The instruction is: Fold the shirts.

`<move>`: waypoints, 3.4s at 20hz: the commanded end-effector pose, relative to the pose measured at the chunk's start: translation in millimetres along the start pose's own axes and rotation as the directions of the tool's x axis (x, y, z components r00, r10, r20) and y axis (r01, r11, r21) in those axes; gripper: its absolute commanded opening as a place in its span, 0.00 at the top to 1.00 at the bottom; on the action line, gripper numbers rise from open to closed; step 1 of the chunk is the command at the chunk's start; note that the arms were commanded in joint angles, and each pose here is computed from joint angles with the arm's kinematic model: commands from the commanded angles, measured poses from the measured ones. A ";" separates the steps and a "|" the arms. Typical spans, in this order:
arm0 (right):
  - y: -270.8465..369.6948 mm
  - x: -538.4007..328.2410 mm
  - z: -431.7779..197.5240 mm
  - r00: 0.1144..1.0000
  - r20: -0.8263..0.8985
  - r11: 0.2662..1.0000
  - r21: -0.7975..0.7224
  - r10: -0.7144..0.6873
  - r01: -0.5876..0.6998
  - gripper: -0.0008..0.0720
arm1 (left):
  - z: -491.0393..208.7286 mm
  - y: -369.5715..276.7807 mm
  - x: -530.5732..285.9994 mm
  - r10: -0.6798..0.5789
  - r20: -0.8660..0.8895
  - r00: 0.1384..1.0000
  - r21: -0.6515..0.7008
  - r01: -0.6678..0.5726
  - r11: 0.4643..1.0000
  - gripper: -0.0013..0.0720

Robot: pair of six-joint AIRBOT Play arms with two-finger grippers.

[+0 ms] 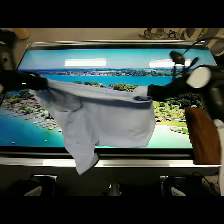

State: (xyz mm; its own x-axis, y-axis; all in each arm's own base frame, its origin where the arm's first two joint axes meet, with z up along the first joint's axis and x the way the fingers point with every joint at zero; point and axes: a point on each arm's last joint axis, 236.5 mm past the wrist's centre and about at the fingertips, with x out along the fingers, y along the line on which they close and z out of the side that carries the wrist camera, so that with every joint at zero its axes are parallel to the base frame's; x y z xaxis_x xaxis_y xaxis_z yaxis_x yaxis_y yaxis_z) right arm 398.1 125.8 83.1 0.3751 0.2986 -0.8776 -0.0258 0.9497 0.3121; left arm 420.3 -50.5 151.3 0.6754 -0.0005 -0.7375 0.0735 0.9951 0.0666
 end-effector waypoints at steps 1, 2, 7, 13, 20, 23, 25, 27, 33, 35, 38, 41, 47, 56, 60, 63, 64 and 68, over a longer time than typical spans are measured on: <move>9.1 105.0 2.5 0.990 -0.048 0.966 0.232 0.131 -0.116 0.96 | -65.5 -8.8 94.6 -0.038 -0.233 0.972 -0.126 0.009 0.992 0.93; 16.9 118.7 -4.4 0.980 -0.083 0.946 0.289 0.178 -0.148 0.96 | -77.8 -17.7 106.3 -0.075 -0.278 0.958 -0.161 0.031 0.986 0.93; 31.4 112.2 9.0 0.958 -0.080 0.925 0.294 0.274 -0.240 0.34 | -89.2 -54.3 109.4 -0.260 -0.348 0.901 -0.269 0.170 0.948 0.14; -97.1 17.3 -25.5 0.955 -0.281 0.963 0.267 0.090 -0.013 0.18 | -132.4 42.1 46.1 -0.255 -0.470 0.845 -0.385 0.064 0.921 0.19; -112.4 56.3 -89.8 0.910 -0.399 0.955 0.297 0.116 0.008 0.22 | -291.0 -12.3 71.0 -0.427 -0.556 0.713 -0.548 0.071 0.833 0.19; -112.1 58.6 -90.9 0.910 -0.396 0.953 0.304 0.121 0.006 0.22 | -278.9 -24.9 86.0 -0.465 -0.480 0.744 -0.607 0.101 0.788 0.19; -114.3 65.7 -99.0 0.907 -0.402 0.948 0.317 0.122 0.013 0.22 | -279.3 -32.2 92.9 -0.471 -0.478 0.742 -0.609 0.107 0.786 0.19; -113.6 76.8 -113.6 0.900 -0.413 0.937 0.350 0.143 0.011 0.22 | -281.5 -35.8 97.3 -0.468 -0.485 0.739 -0.603 0.106 0.791 0.55; -88.2 117.0 -135.3 0.880 -0.385 0.889 0.450 0.277 -0.083 0.22 | -247.6 -29.2 92.1 -0.448 -0.413 0.793 -0.584 0.147 0.799 0.93; -77.6 136.9 -143.4 0.873 -0.412 0.906 0.416 0.259 -0.072 0.22 | -235.6 -28.0 84.9 -0.442 -0.384 0.810 -0.574 0.166 0.802 0.93; -56.1 151.9 -132.0 0.895 -0.375 0.922 0.375 0.243 -0.094 0.96 | -217.4 -26.4 70.4 -0.431 -0.332 0.839 -0.552 0.197 0.810 0.93; -34.1 97.5 -80.3 0.920 -0.310 0.965 0.175 0.241 -0.193 0.97 | -128.5 -8.3 27.8 -0.361 -0.114 0.925 -0.436 0.280 0.855 0.93; 19.5 -326.3 80.4 0.654 0.756 0.959 -0.212 0.038 0.189 0.97 | 135.9 31.5 -382.1 -0.077 0.853 0.516 -0.032 0.199 0.979 0.93; 28.2 -468.0 -21.3 0.406 0.913 0.966 -0.132 0.031 0.223 0.97 | 88.1 12.9 -465.1 -0.071 0.847 0.527 -0.046 0.205 0.978 0.93; -5.1 -381.2 -1.3 0.666 0.738 0.954 -0.113 -0.106 0.277 0.97 | 86.6 23.7 -370.8 -0.087 0.651 0.754 -0.069 0.173 0.983 0.93; -36.3 -271.5 19.4 0.880 0.430 0.952 -0.122 -0.204 0.281 0.97 | 75.0 33.5 -255.4 -0.127 0.411 0.903 -0.108 0.186 0.976 0.93; -44.5 -227.0 27.6 0.925 0.315 0.956 -0.129 -0.211 0.262 0.97 | 63.5 36.3 -207.1 -0.145 0.310 0.940 -0.133 0.194 0.972 0.93; -77.3 -45.1 31.0 0.979 -0.090 0.978 -0.123 -0.181 0.170 0.97 | -8.2 42.0 -22.1 -0.202 -0.018 0.979 -0.246 0.191 0.950 0.93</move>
State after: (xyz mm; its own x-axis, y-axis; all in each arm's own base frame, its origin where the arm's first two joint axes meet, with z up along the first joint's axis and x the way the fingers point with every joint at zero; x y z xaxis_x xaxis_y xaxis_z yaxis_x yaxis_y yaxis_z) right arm 382.4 23.0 220.8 0.5483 0.0829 -0.8322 -0.0666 0.9962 0.0553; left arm 368.1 -15.2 281.9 0.7798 -0.1886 -0.5969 0.0679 0.9734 -0.2189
